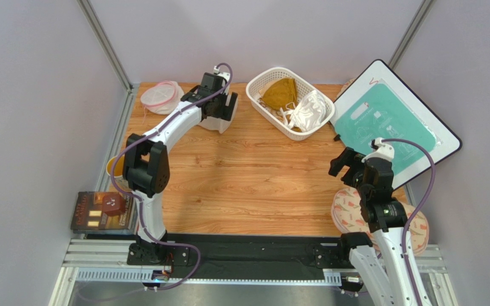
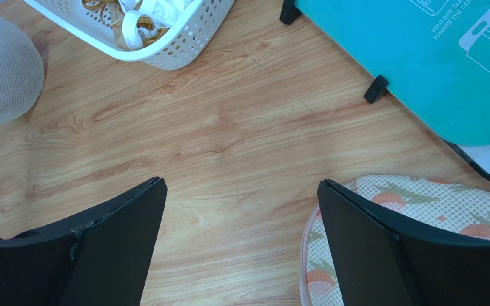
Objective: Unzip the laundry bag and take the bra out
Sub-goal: Move the laundry bag to the center of the board.
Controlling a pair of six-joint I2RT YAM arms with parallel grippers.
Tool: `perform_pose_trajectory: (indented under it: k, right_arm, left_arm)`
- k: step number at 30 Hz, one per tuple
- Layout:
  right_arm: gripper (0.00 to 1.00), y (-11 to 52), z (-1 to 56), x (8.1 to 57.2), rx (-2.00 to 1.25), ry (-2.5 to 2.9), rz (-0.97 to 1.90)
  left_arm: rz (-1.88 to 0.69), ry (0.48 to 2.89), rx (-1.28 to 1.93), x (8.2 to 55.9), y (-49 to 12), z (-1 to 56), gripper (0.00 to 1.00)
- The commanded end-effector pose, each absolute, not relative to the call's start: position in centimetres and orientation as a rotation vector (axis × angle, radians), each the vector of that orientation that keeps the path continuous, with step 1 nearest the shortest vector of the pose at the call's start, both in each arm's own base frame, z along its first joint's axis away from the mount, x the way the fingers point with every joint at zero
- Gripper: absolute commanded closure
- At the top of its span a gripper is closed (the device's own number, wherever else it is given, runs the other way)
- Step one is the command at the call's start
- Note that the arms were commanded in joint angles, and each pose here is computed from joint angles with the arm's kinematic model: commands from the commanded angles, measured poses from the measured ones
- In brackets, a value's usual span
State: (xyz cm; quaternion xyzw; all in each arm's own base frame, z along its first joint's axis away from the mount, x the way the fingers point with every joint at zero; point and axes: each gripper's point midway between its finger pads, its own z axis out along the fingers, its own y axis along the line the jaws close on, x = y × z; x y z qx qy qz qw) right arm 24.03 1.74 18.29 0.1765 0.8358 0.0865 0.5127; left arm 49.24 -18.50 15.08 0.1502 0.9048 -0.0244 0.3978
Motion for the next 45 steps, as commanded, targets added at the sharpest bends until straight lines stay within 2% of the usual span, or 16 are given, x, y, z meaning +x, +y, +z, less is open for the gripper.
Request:
perform_pose_trajectory:
  k: [1,3,5,6,7,9,10,13,21,33,35,36,38,39,41,45]
  right_arm:
    - [0.04,2.0,20.2,24.6,0.4,1.953,0.235]
    - [0.04,2.0,20.2,24.6,0.398,1.953,0.234]
    - [0.04,2.0,20.2,24.6,0.401,1.953,0.233]
    - [0.04,1.9,20.3,24.6,0.401,1.951,0.232]
    - [0.04,1.9,20.2,24.6,0.4,1.953,0.231]
    - [0.04,2.0,20.2,24.7,0.401,1.951,0.234]
    - [0.04,2.0,20.2,24.7,0.399,1.955,0.234]
    - [0.04,2.1,20.3,24.7,0.396,1.954,0.237]
    - [0.04,2.4,20.1,24.7,0.385,1.964,0.251]
    - [0.05,4.1,19.2,25.1,0.321,2.031,0.337]
    - [0.05,4.3,19.1,25.2,0.314,2.041,0.347]
    - [0.05,4.3,18.9,25.2,0.314,2.045,0.346]
    - [0.05,4.4,18.8,25.3,0.313,2.049,0.349]
    - [0.05,4.4,18.9,25.3,0.312,2.047,0.349]
    - [0.05,4.5,18.8,25.3,0.31,2.05,0.351]
    - [0.05,4.6,18.8,25.2,0.303,2.054,0.359]
  left_arm:
    - [0.013,2.203,0.414,51.7,-19.1,16.2,0.09]
    - [0.03,2.215,0.416,52.0,-19.0,15.5,0.1]
    - [0.041,2.22,0.413,52.1,-18.9,15.2,0.2]
    - [0.04,2.221,0.419,52.0,-19.0,15.2,0.28]
    - [0.041,2.219,0.419,51.9,-19.1,15.3,0.43]
    - [0.06,2.215,0.417,51.5,-19.1,15.5,0.64]
    - [0.07,2.212,0.416,51.3,-19.1,15.6,0.8]
    - [0.106,2.211,0.395,50.2,-18.9,16.1,1.0]
    - [0.06,2.193,0.451,40.8,-20.3,16.9,1.0]
    - [-0.109,2.259,0.691,21.7,-26.0,11.0,1.0]
    - [-0.136,2.272,0.703,19.0,-26.4,10.6,0.96]
    - [-0.126,2.268,0.718,18.2,-26.4,10.6,0.73]
    - [-0.159,2.242,0.741,16.2,-27.3,11.5,0.36]
    - [-0.13,2.236,0.755,15.8,-26.9,11.9,0.09]
    - [-0.167,2.205,0.767,15.0,-27.8,14.1,0.0]
    - [-0.201,2.171,0.732,14.9,-27.0,18.8,0.0]
